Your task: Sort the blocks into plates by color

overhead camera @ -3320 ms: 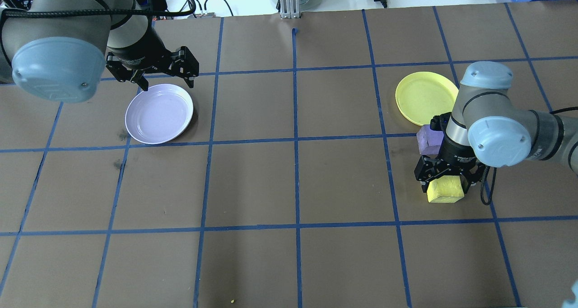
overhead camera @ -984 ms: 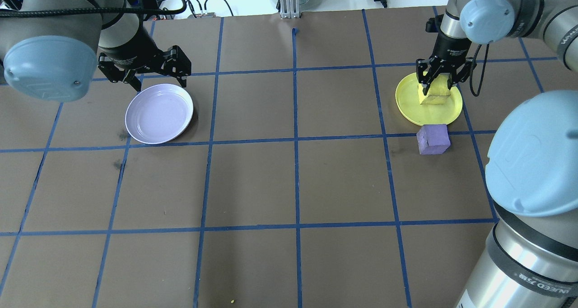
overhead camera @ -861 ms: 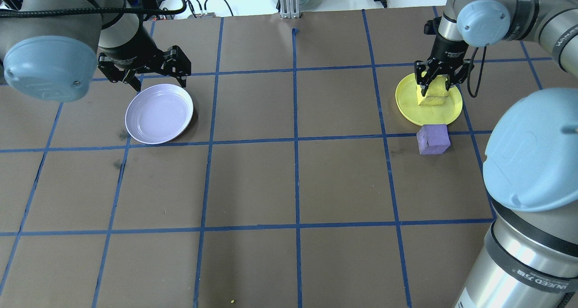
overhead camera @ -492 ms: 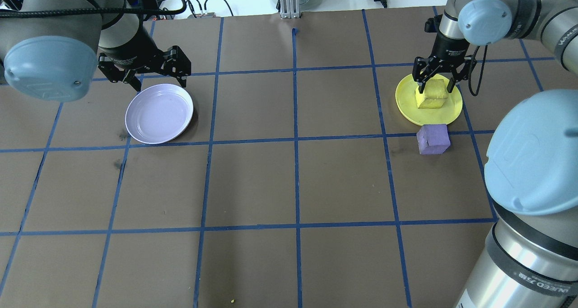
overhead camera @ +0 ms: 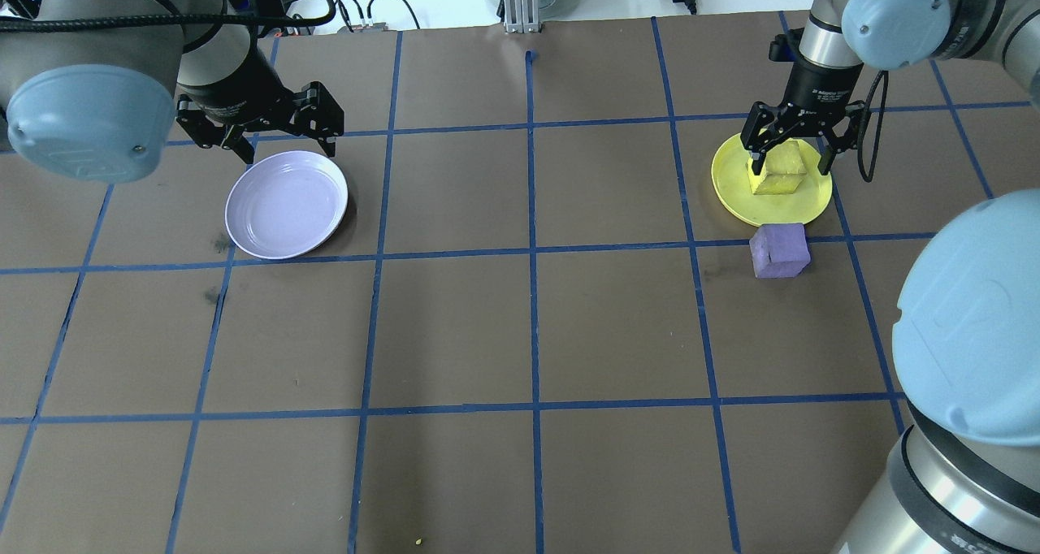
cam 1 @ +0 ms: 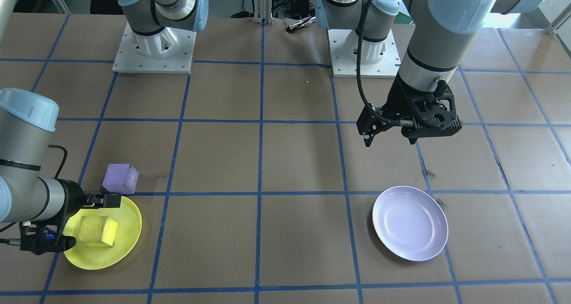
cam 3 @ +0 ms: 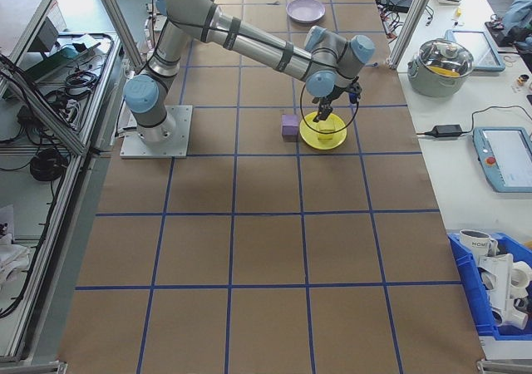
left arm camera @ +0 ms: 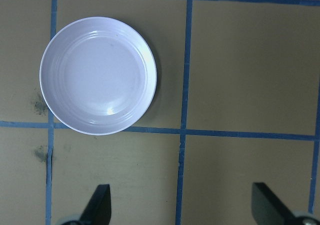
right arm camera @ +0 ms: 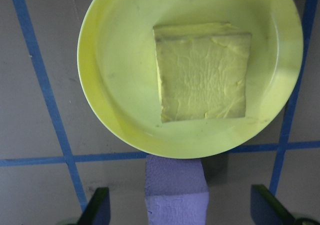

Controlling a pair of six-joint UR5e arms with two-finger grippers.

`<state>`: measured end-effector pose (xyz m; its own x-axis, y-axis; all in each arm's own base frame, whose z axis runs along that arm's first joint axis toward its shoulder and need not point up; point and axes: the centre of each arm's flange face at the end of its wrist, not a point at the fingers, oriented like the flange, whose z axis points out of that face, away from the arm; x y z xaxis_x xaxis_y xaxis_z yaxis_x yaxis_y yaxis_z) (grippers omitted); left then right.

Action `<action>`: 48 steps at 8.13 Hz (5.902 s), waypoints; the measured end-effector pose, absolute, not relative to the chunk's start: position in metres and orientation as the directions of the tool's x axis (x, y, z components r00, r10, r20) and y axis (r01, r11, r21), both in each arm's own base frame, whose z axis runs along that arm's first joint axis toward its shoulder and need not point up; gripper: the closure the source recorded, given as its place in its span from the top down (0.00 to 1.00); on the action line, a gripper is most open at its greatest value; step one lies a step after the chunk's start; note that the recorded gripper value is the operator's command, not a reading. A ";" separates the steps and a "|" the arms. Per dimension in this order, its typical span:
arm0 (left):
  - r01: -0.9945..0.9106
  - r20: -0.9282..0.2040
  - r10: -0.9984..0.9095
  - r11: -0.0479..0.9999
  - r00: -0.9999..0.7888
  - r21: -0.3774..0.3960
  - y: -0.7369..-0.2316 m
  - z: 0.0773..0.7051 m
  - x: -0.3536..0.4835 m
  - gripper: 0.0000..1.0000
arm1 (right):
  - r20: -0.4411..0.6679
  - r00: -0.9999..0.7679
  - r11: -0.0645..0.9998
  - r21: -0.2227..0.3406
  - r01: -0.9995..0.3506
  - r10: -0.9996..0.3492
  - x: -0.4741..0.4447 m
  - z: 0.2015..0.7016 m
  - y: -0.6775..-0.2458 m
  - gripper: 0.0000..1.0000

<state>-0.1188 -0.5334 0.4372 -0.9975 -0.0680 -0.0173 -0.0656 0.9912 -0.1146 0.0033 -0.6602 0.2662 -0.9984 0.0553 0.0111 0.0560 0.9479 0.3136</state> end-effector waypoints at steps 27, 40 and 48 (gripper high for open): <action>-0.071 -0.018 -0.073 0.990 -0.997 -0.122 -0.534 0.439 -0.118 1.00 | -0.126 -0.989 0.982 0.183 0.053 0.077 0.445 0.248 -0.497 1.00; 0.021 0.023 0.018 0.986 -1.000 0.168 -0.516 0.290 -0.240 1.00 | 0.000 -0.966 0.965 0.027 0.259 0.259 0.163 0.477 -0.507 1.00; 0.011 0.004 0.011 0.964 -1.000 0.264 -0.533 0.204 -0.245 0.73 | 0.005 -0.967 0.967 0.016 0.255 0.255 0.162 0.480 -0.505 1.00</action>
